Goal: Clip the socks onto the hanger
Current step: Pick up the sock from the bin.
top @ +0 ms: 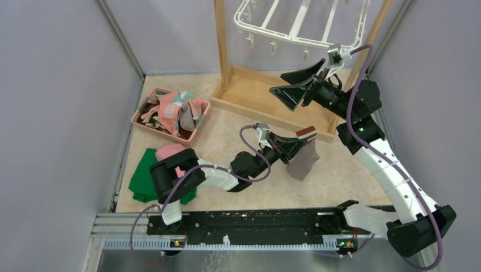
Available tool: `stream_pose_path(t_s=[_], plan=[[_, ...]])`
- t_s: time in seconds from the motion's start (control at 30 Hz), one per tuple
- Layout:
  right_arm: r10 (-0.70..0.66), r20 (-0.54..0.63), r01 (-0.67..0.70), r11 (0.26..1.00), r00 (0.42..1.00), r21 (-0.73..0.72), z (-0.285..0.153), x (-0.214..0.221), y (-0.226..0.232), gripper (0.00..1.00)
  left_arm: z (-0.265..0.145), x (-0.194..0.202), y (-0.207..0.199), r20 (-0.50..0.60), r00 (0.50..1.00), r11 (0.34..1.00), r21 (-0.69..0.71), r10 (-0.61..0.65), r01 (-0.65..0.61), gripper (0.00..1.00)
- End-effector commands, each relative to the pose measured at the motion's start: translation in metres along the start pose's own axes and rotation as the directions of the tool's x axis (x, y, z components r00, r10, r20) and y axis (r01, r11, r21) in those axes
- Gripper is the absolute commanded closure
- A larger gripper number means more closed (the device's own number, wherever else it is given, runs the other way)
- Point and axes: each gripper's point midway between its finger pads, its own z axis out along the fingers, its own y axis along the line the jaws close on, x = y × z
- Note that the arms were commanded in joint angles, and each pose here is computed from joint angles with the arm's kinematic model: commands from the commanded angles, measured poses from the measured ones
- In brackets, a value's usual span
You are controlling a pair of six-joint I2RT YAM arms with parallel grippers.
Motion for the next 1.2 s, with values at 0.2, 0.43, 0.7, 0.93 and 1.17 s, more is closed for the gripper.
stream_pose_path(t_s=[0.2, 0.43, 0.7, 0.93, 1.17], plan=[[0.007, -0.005, -0.007, 1.0, 1.0, 0.007, 0.012, -0.01, -0.01, 0.01, 0.002, -0.055, -0.02, 0.211, 0.966, 0.979, 0.165, -0.151, 0.117, 1.0], [0.026, 0.041, -0.026, 1.0, 0.999, -0.006, 0.004, -0.006, -0.007, 0.01, -0.006, -0.056, -0.024, 0.192, 0.974, 0.981, 0.172, -0.12, 0.088, 1.0], [0.008, 0.118, -0.009, 1.0, 0.993, 0.008, -0.018, -0.009, 0.003, 0.01, -0.002, -0.05, -0.032, 0.126, 0.986, 0.979, 0.188, -0.11, 0.085, 1.0], [0.033, 0.164, -0.039, 0.999, 0.986, 0.028, -0.017, -0.025, 0.003, 0.01, -0.013, -0.061, -0.04, 0.175, 0.982, 0.97, 0.242, -0.078, 0.034, 1.0], [-0.259, 0.14, 0.252, 0.966, 0.956, 0.062, -0.016, -0.07, 0.021, 0.04, -0.03, -0.073, -0.027, 0.129, 0.992, 0.966, 0.257, 0.01, -0.043, 1.0]])
